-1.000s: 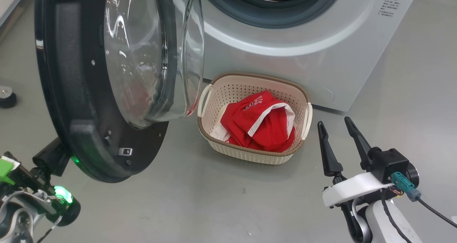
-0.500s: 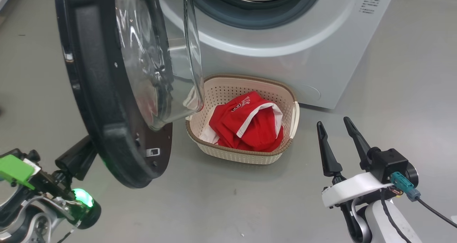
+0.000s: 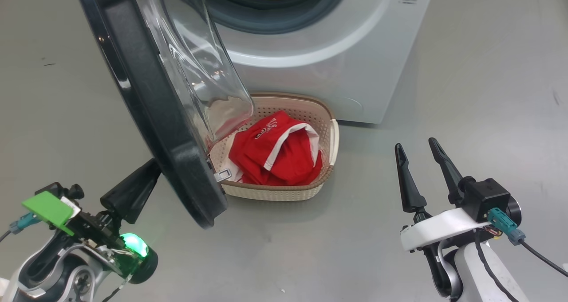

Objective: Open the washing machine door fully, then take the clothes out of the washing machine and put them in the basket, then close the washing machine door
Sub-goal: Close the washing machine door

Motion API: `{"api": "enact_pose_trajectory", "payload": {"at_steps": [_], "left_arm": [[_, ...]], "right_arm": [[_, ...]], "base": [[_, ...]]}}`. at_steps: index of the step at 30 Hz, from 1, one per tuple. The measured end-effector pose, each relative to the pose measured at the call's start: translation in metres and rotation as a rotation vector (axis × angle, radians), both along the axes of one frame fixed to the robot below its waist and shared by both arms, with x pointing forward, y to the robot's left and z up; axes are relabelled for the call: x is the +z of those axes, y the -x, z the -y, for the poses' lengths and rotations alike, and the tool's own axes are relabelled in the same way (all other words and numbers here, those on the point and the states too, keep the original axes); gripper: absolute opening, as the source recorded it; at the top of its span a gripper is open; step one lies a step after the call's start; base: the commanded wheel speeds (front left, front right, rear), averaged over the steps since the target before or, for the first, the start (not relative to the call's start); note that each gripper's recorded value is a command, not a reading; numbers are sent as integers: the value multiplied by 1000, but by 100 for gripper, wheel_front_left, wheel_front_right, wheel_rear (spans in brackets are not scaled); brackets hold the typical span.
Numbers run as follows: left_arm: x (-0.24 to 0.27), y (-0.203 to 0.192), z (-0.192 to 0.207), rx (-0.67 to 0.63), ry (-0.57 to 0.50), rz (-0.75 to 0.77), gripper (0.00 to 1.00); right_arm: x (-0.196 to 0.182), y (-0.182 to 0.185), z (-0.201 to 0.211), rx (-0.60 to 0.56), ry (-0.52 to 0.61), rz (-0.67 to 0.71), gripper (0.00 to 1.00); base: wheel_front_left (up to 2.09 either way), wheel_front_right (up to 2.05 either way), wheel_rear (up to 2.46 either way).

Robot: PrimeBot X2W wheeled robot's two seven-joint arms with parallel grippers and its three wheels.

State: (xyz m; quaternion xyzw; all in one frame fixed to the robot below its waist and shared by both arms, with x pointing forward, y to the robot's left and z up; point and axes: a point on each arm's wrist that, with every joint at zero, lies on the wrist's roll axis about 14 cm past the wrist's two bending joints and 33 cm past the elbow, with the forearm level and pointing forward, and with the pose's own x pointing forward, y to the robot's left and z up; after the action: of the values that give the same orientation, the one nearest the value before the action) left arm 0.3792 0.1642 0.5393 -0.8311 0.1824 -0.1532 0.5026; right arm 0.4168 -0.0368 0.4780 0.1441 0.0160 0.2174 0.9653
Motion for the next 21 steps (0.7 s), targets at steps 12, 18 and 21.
{"api": "enact_pose_trajectory", "payload": {"at_steps": [12, 18, 21], "left_arm": [[-14, -31, 40, -57, 17, -52, 0], [-16, -53, 57, -64, 36, -62, 0], [-16, -62, 70, -84, 55, -67, 0]], "right_arm": [[-1, 5, 52, -153, 16, -11, 100], [-4, 10, 80, -237, 26, -23, 100], [-5, 14, 92, -273, 33, -29, 100]], "base": [[0, 0, 0], [0, 0, 0], [0, 0, 0]]}}
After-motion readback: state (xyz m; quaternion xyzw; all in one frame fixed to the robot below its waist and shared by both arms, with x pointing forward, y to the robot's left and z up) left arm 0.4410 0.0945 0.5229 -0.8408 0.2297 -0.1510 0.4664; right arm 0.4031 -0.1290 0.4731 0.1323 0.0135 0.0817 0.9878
